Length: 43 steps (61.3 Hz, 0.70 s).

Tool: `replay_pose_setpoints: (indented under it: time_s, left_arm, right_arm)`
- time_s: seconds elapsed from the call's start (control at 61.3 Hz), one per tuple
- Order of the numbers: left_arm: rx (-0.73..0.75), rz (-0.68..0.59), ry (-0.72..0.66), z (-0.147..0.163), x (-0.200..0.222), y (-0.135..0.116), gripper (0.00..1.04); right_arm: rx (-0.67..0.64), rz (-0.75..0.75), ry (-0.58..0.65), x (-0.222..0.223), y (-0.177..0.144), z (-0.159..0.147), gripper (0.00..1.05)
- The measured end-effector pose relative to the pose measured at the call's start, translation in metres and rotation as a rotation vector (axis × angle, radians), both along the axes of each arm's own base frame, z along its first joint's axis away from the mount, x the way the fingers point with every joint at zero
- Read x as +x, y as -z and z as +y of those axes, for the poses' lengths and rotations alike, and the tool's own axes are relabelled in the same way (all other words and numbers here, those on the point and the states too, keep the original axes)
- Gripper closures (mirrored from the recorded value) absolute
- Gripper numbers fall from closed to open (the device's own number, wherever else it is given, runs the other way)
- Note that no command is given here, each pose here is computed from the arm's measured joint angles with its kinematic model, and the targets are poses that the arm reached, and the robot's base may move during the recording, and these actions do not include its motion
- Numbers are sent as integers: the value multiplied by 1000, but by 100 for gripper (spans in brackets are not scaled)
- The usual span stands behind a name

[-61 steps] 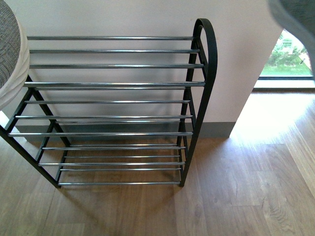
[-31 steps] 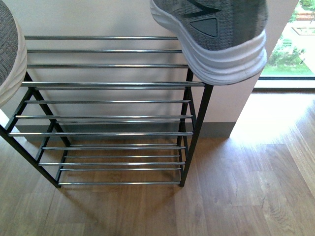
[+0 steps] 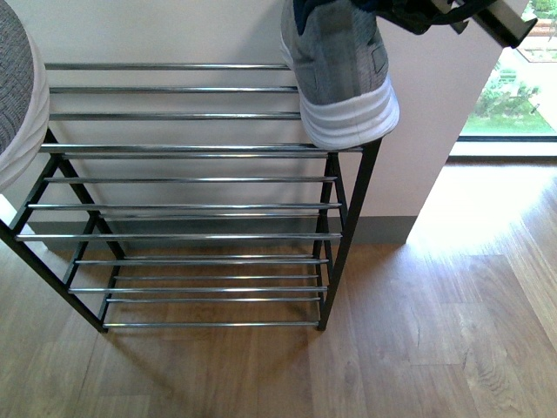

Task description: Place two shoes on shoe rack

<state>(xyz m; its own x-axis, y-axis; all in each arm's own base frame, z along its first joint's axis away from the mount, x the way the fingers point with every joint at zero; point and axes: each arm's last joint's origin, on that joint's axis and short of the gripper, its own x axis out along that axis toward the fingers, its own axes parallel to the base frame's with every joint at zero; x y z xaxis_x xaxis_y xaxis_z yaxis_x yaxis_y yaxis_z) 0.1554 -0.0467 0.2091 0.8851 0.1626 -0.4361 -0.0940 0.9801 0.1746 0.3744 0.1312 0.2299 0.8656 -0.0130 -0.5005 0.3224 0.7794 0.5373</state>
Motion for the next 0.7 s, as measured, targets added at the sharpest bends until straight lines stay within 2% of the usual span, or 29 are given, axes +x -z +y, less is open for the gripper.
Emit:
replay_pose_setpoints:
  time_s: [0.457,0.702]
  left_arm:
    - [0,0,0,0,0,0,103]
    - [0,0,0,0,0,0,103]
  right_arm:
    - [86,-33,-111,-12,-14,30,103]
    - [99,-35,-135,0,-15,35,103]
